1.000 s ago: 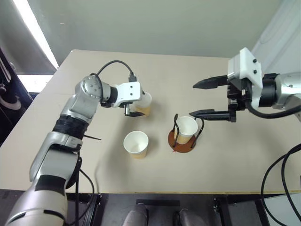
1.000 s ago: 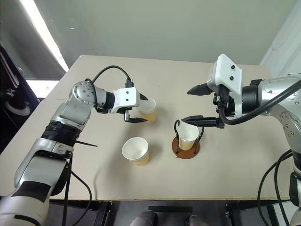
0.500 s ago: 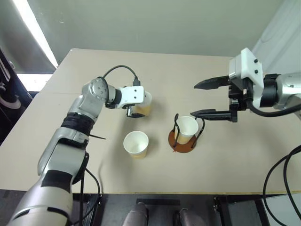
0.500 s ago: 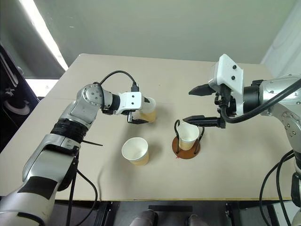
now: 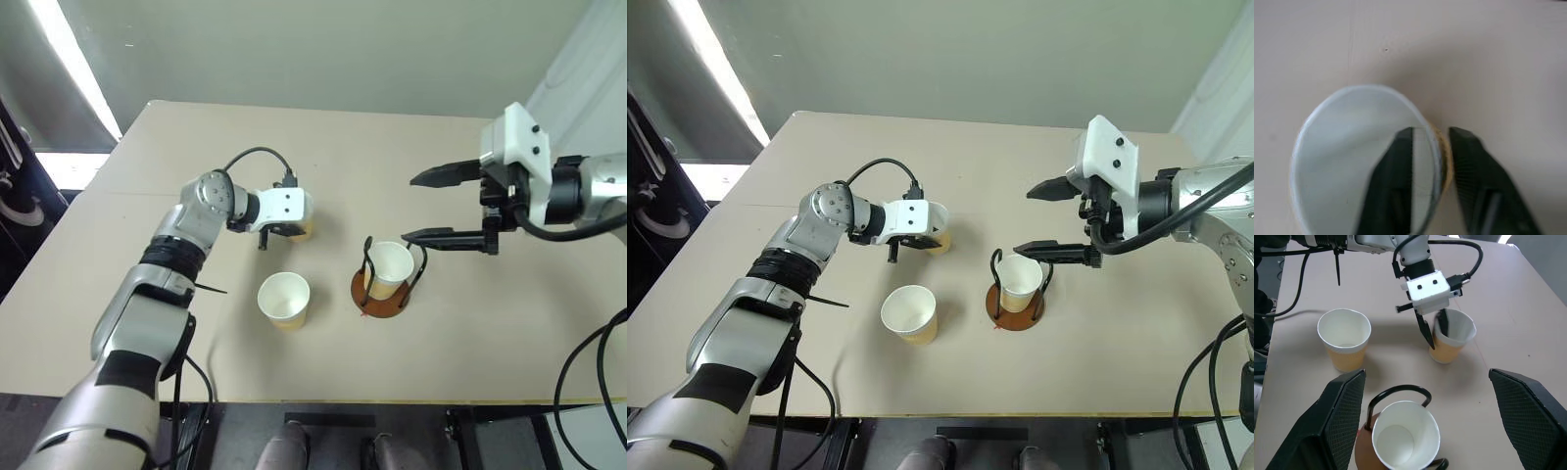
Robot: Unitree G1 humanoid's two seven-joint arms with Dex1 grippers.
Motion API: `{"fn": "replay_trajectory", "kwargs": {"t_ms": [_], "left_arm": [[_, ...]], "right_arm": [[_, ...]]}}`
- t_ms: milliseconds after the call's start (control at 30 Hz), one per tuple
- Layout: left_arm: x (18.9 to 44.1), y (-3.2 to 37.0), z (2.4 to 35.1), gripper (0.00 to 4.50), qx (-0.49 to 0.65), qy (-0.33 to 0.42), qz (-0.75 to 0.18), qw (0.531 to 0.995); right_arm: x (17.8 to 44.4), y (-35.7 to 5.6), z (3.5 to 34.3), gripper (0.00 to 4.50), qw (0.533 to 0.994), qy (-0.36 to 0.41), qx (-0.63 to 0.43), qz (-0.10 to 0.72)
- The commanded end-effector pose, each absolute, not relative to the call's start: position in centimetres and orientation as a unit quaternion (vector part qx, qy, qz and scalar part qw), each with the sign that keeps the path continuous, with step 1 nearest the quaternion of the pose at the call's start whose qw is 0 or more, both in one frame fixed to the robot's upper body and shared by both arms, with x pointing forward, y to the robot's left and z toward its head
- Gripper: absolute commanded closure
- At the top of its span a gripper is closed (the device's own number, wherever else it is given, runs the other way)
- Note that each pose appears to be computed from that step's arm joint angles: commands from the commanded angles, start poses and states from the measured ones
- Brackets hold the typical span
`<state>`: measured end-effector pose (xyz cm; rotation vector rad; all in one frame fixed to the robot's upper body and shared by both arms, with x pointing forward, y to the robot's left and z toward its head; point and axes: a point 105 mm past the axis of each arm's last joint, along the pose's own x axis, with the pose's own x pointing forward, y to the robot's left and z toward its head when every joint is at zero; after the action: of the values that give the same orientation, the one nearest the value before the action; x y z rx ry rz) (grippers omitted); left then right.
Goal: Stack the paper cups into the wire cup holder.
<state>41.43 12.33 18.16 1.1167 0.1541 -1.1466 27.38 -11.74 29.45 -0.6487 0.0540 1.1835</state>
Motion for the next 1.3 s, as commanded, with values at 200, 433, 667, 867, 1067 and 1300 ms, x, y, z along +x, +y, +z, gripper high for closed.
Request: {"fn": "replay_trajectory", "kwargs": {"t_ms": [200, 433, 667, 867, 1067, 1300], "left_arm": [[40.9, 11.5, 20.7, 4.46, 0.488, 0.044, -0.534, 0.689], [40.0, 11.0, 22.4, 4.46, 0.463, 0.025, -0.557, 0.689], [38.0, 10.2, 26.4, 4.46, 0.413, -0.023, -0.587, 0.696], [34.3, 8.4, 30.6, 4.46, 0.339, -0.077, -0.645, 0.681], [31.5, 6.7, 33.3, 4.46, 0.269, -0.106, -0.698, 0.655], [30.7, 5.1, 32.9, 4.46, 0.268, -0.092, -0.731, 0.621]], "right_arm": [[27.7, -13.5, 32.1, 0.38, 0.790, -0.016, -0.308, 0.530], [27.7, -14.0, 32.0, 0.38, 0.791, -0.011, -0.304, 0.530], [27.5, -15.0, 31.0, 0.38, 0.790, 0.022, -0.315, 0.526], [26.9, -15.5, 30.4, 0.38, 0.790, 0.038, -0.312, 0.526], [26.0, -15.2, 30.0, 0.38, 0.788, 0.045, -0.309, 0.531], [25.3, -15.3, 30.1, 0.38, 0.792, 0.046, -0.308, 0.525]]}}
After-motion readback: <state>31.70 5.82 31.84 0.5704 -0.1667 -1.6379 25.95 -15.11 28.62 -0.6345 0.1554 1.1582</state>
